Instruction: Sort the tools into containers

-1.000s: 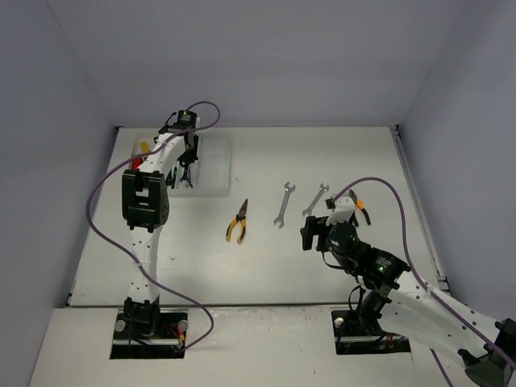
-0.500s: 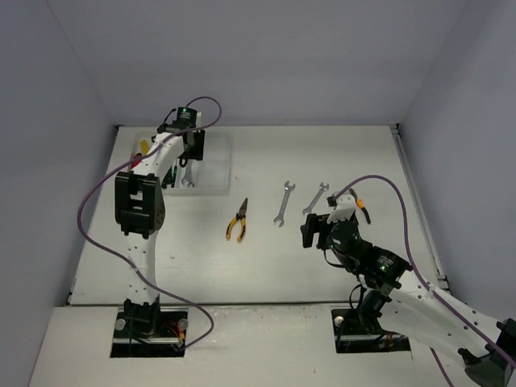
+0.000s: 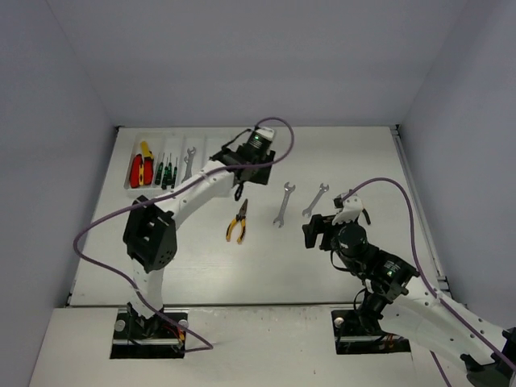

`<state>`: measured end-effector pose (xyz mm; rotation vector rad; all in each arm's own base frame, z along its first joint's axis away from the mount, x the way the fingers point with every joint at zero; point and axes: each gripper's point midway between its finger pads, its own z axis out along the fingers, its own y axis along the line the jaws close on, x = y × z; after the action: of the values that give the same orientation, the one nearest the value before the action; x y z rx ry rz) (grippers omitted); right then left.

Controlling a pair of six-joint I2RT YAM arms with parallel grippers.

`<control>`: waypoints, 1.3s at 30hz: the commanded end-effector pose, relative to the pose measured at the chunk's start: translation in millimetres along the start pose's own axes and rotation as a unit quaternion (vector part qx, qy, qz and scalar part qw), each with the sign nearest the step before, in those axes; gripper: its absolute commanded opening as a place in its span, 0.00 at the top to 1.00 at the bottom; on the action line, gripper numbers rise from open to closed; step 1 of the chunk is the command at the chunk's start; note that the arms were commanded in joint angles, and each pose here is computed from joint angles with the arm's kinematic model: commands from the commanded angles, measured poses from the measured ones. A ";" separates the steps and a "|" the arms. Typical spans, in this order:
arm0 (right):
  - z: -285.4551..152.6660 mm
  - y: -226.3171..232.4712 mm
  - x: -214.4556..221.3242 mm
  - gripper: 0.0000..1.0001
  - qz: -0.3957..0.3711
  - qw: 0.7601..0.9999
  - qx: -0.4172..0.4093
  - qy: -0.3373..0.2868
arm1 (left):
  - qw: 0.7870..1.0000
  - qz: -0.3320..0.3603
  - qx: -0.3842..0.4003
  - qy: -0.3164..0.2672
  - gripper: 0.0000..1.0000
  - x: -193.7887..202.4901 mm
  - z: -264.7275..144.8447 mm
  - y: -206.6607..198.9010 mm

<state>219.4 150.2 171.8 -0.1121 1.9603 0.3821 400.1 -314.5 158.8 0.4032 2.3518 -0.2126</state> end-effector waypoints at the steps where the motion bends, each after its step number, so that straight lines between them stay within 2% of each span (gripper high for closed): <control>1: -4.4 7.7 -25.5 0.25 0.030 0.999 -0.011 -0.035 | 1.000 -0.007 -0.007 -0.015 0.56 -4.6 14.3 -32.5; 10: -10.3 5.0 -23.9 0.25 0.035 0.999 -0.013 -0.036 | 1.000 -0.005 0.009 0.030 0.57 27.7 60.2 -60.8; 17: -8.2 3.5 -21.3 0.25 0.034 0.999 -0.007 -0.031 | 0.999 0.012 0.022 0.049 0.57 52.3 67.8 -86.9; 22: -8.7 3.4 -21.0 0.25 0.034 0.999 -0.008 -0.031 | 0.998 -0.009 0.015 0.057 0.57 64.6 66.1 -88.3; 31: -9.1 2.1 -20.4 0.25 0.036 0.999 -0.006 -0.033 | 0.997 -0.076 -0.030 -0.014 0.57 27.4 40.2 -69.6; 39: -13.4 0.1 -23.5 0.25 0.041 0.998 -0.006 -0.040 | 0.989 -0.140 0.017 -0.039 0.56 18.3 49.2 -93.2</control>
<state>211.0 144.8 178.8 -0.0855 1.9460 0.4231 370.2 -386.2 61.6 0.2188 2.4526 -0.1995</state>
